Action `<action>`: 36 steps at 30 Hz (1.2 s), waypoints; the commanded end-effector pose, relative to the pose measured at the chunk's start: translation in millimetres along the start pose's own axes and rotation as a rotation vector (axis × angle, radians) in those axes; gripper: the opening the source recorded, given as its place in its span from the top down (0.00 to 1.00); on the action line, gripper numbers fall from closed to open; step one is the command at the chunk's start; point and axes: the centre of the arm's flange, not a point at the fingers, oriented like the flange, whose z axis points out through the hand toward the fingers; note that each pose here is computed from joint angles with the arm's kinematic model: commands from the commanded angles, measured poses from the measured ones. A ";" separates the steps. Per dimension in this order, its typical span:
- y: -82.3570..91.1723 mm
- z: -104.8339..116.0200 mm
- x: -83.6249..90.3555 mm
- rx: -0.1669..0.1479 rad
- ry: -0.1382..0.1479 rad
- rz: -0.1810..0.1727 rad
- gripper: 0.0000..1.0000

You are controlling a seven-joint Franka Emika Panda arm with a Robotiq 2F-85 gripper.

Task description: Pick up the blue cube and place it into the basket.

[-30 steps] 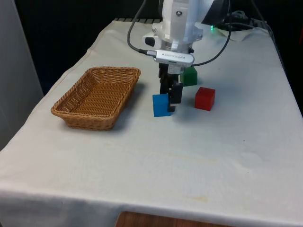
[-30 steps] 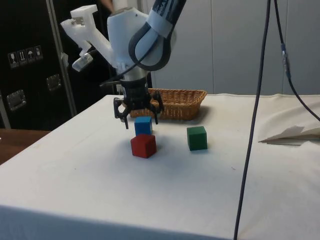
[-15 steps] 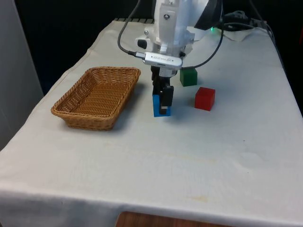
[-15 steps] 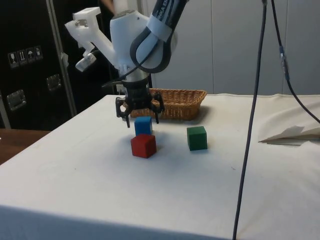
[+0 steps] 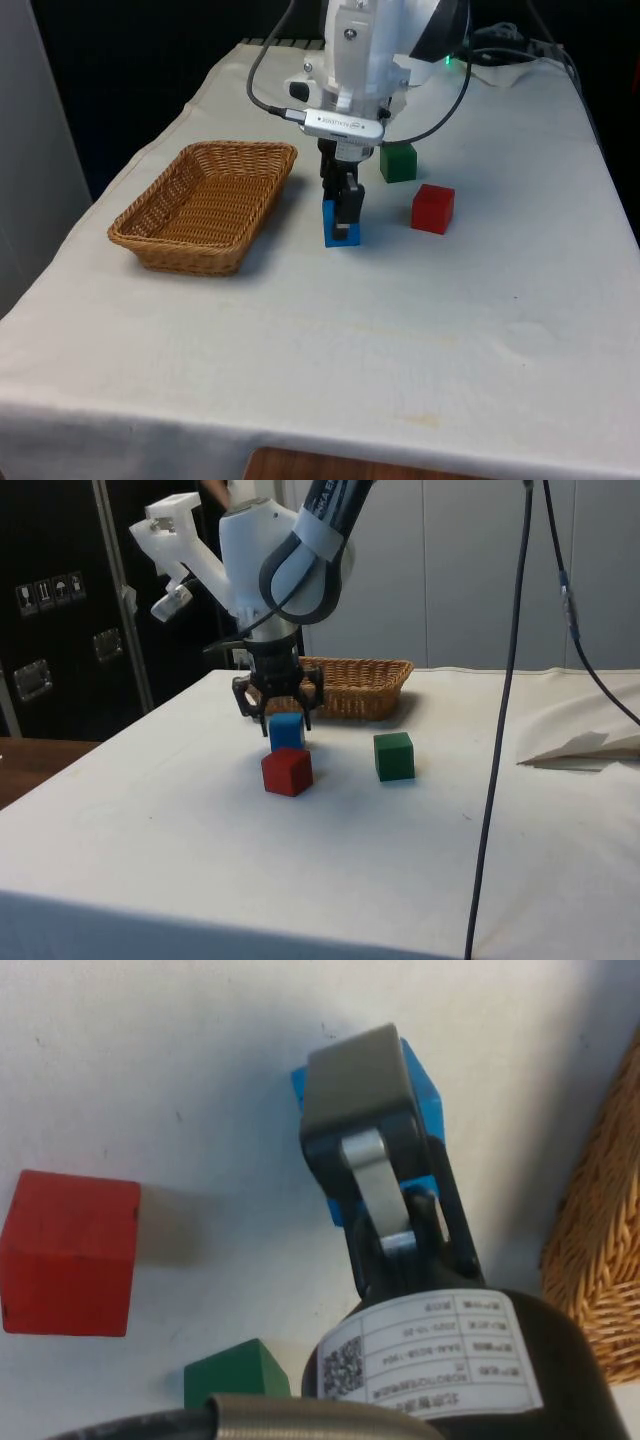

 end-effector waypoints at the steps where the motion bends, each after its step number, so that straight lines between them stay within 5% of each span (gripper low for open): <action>1: 0.0 0.0 0.0 0.000 0.000 0.000 0.72; 4: 0.4 -1.2 0.7 0.000 0.000 0.008 0.99; 13: 0.5 -1.6 0.8 -0.001 0.000 0.008 0.98; 36: 8.0 -86.1 31.7 -0.008 0.021 0.021 0.98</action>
